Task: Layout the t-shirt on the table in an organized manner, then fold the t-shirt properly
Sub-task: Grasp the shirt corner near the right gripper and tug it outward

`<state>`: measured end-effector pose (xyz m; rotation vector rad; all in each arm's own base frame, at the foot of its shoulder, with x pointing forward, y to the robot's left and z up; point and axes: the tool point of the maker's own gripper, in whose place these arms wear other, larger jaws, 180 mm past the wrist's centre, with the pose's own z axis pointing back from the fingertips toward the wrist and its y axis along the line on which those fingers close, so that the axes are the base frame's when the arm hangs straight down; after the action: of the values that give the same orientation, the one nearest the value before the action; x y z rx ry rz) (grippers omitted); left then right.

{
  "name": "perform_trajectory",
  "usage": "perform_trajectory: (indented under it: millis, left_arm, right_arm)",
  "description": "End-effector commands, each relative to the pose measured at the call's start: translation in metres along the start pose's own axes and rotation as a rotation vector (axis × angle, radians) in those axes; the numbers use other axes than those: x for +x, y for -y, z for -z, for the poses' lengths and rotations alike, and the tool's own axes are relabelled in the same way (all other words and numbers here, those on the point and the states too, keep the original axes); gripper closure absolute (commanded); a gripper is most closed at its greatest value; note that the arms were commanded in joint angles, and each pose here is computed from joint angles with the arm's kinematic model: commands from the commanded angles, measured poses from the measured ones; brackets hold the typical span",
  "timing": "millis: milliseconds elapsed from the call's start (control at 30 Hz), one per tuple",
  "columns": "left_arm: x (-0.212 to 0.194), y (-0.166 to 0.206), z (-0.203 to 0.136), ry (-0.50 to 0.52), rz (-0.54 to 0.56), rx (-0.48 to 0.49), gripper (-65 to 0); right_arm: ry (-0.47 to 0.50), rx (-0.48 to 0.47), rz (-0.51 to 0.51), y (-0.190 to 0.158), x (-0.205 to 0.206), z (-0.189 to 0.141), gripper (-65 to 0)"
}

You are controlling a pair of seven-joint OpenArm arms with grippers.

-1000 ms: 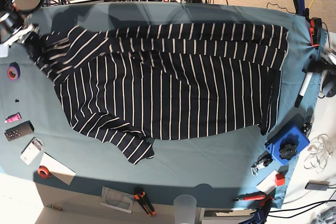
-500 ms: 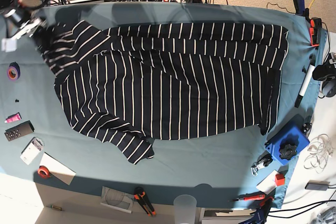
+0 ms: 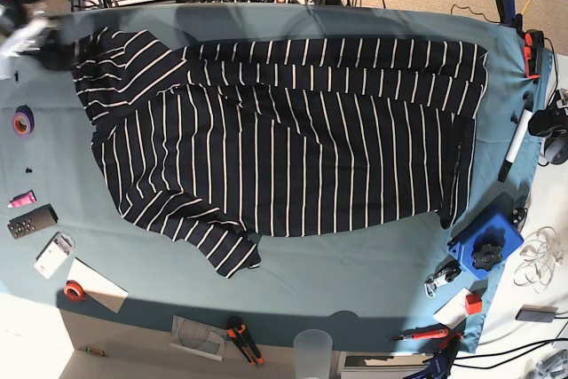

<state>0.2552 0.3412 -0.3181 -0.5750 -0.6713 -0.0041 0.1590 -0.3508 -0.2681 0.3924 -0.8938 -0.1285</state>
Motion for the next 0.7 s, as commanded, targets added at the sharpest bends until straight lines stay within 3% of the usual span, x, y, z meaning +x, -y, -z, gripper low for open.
perform_trajectory:
  millis: [0,133,267,367,500,667]
  left_arm:
    - [0.02,0.002,-0.011,0.044,0.035,0.002,-26.0]
    - [0.02,0.002,-0.011,0.044,0.034,0.0,-26.0]
    - [0.02,0.002,-0.011,0.044,0.034,0.0,-26.0]
    - [0.02,0.002,-0.011,0.045,0.034,0.0,-26.0]
    - [0.02,0.002,-0.011,0.045,0.035,0.0,-26.0]
    - [0.02,0.002,-0.011,0.045,0.034,0.0,-26.0]
  right_arm:
    - [0.059,-0.014,-0.042,0.002,0.023,-0.009,-24.8]
    - [0.18,-0.042,-0.07,0.005,0.054,-0.018,-24.8]
    - [0.141,0.044,-0.154,-0.027,0.059,0.005,-24.8]
    - [0.041,0.112,-0.238,-0.056,0.045,0.031,-24.8]
    - [-0.197,-0.007,-0.37,-0.047,0.006,0.057,-24.8]
    - [-0.422,-0.101,-0.486,-0.033,-0.036,0.075,-24.8]
